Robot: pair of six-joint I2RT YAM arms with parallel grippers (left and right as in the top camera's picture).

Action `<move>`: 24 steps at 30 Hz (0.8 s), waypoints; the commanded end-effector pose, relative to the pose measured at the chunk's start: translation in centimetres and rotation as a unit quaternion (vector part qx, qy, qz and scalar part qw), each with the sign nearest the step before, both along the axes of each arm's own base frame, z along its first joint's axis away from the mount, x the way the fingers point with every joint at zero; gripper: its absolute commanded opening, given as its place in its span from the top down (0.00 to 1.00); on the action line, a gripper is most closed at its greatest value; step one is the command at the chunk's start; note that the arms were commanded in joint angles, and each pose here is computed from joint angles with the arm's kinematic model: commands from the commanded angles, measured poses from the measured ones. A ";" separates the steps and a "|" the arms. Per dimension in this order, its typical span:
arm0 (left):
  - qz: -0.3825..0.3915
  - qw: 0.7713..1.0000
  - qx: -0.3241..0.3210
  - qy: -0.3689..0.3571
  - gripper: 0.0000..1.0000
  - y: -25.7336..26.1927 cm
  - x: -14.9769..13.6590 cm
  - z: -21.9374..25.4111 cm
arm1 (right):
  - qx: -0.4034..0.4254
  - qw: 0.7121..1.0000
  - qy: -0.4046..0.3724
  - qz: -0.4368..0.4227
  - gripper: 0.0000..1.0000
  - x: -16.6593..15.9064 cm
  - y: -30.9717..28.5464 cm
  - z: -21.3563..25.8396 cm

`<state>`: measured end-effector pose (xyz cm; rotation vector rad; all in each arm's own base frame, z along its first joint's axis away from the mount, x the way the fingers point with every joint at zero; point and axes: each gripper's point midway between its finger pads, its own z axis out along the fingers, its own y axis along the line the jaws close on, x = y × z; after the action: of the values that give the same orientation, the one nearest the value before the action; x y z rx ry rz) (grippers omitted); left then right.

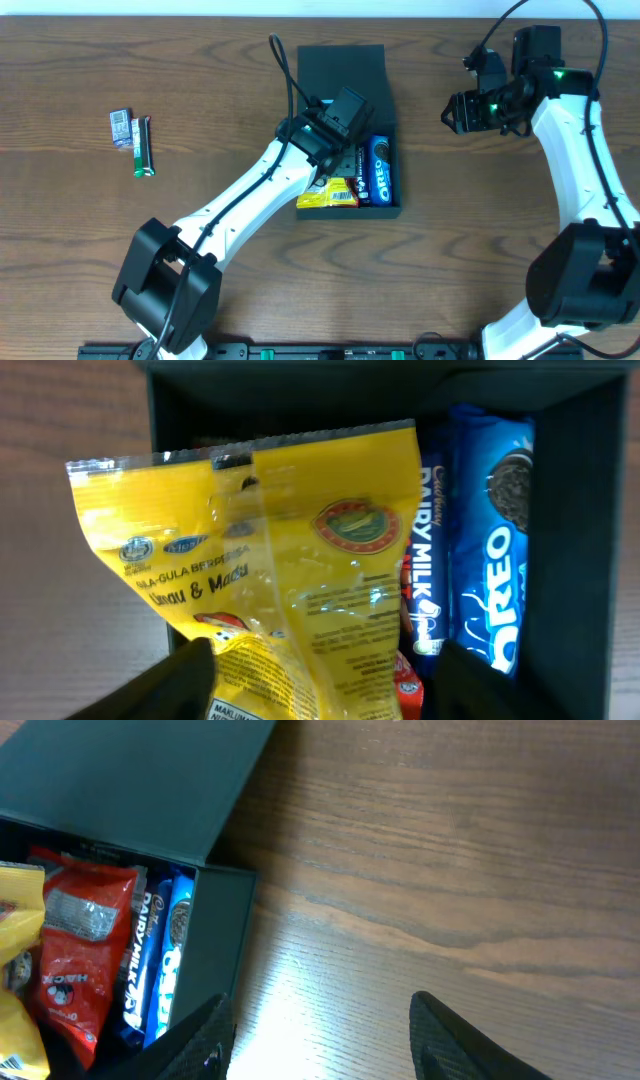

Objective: Pack container
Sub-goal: 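Lower the yellow bag into the box's left side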

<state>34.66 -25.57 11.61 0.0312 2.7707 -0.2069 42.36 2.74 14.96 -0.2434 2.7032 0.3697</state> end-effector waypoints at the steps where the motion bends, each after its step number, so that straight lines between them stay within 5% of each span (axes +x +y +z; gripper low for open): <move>1: -0.025 0.999 -0.006 -0.034 0.42 -0.9 1.6 2.4 | 0.005 1.000 -0.009 -0.001 0.43 -0.3 0.0 0.8; 3: -0.040 0.998 -0.007 -0.050 0.60 -1.3 2.2 3.6 | 0.005 1.000 -0.010 -0.001 0.43 -0.2 0.0 0.9; 5: -0.036 0.997 -0.002 -0.061 0.94 -1.1 2.6 4.0 | 0.005 1.000 -0.010 -0.001 0.43 -0.2 0.0 0.9; 24: -0.040 0.994 0.081 0.059 0.94 0.0 1.0 -7.2 | 0.005 1.000 -0.011 -0.001 0.43 -0.2 0.0 0.9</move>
<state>36.44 -26.55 6.76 0.1475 2.8387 -0.0826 42.46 2.74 15.00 -0.2441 2.6987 0.3688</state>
